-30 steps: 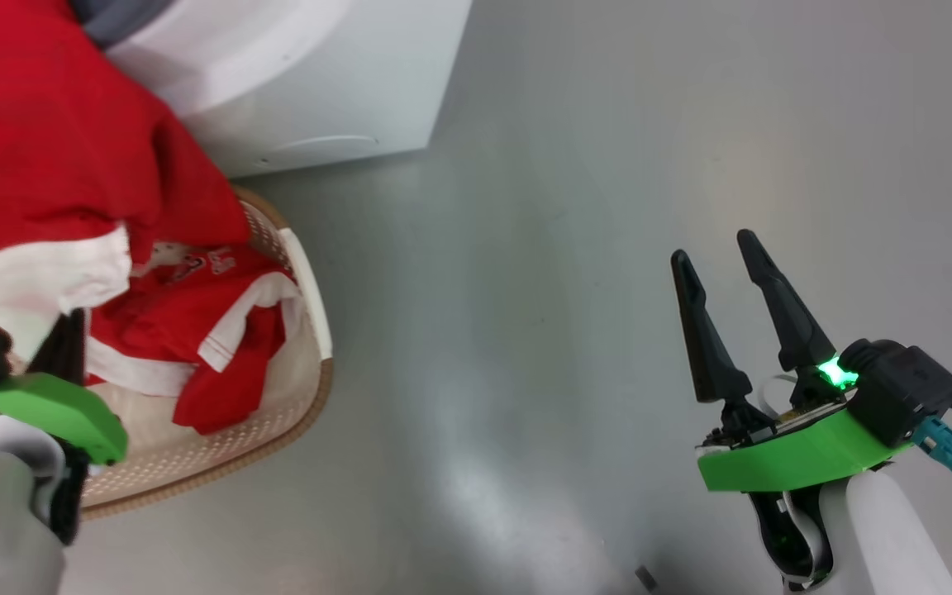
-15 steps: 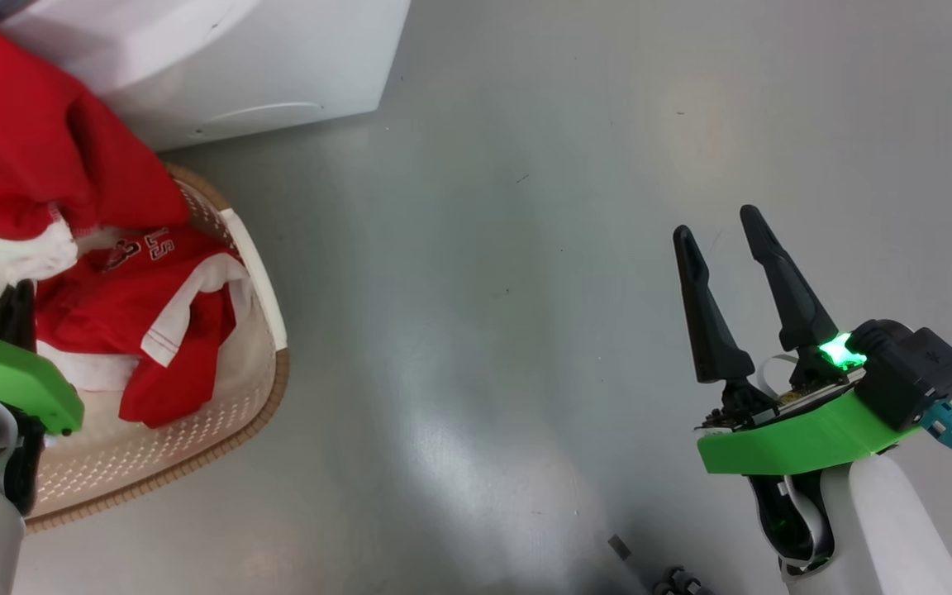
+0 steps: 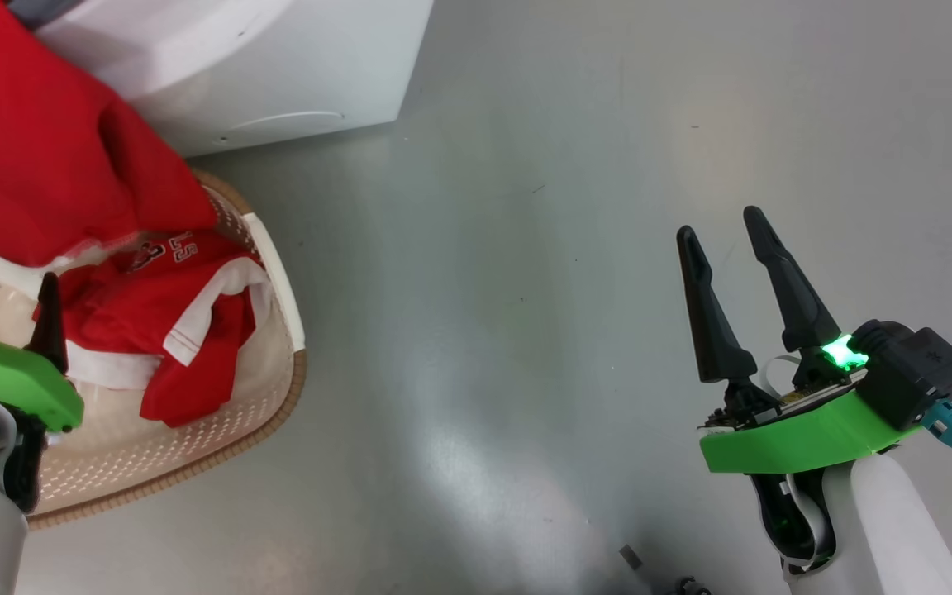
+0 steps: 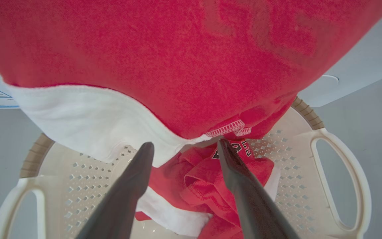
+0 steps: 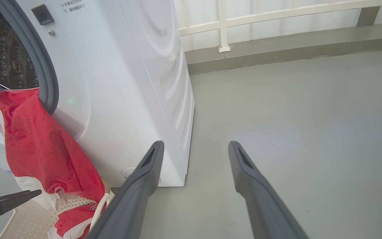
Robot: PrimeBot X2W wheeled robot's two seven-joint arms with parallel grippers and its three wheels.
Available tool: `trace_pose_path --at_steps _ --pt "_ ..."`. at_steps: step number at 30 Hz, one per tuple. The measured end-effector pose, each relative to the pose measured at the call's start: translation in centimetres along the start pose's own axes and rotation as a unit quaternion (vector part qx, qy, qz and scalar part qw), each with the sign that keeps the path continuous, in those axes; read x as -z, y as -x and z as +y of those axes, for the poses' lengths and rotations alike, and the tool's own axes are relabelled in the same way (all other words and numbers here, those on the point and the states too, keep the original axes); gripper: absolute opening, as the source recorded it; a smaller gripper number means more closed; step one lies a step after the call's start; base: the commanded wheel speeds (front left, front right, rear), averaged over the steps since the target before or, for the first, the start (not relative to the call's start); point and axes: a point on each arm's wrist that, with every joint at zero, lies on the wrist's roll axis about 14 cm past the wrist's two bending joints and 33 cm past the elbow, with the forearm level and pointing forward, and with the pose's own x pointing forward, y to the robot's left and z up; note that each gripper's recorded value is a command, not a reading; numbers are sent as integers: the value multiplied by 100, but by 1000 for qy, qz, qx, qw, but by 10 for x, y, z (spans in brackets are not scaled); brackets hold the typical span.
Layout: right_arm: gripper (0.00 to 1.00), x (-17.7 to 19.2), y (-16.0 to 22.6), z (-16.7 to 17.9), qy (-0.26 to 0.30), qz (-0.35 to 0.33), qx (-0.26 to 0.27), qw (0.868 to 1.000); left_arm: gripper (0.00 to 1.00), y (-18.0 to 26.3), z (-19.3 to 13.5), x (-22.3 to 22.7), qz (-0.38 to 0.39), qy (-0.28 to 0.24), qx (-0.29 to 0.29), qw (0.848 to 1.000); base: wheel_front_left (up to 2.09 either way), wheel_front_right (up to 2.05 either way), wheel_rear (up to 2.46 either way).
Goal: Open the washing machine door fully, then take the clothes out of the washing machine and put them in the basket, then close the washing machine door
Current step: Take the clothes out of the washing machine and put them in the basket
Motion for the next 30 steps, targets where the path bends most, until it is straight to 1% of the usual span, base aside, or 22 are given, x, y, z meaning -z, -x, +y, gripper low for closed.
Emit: trace_pose_path --at_steps 4,10,14,17,23,24,30 --pt "100 0 -2 3 1 -1 -5 1000 100 1 -3 -15 -24 17 4 1000 0 0 0" --pt "100 -2 -4 7 -1 -5 -10 1000 100 6 -9 -53 -87 40 18 995 0 0 0" --pt "100 -3 -7 7 -1 -10 -10 1000 100 18 -10 -70 -123 33 26 991 0 0 0" --pt "100 -4 -9 11 -3 -12 -15 1000 100 30 -4 -78 -149 42 20 988 0 0 0" --pt "100 -7 -11 18 -5 -17 -25 1000 100 57 4 -110 -220 52 6 974 0 0 0" --pt "100 -8 -12 18 -5 -19 -25 999 100 62 4 -114 -229 46 6 972 0 0 0" --pt "100 -14 -12 21 -5 -26 -29 999 100 92 1 -136 -286 54 6 957 0 0 0"
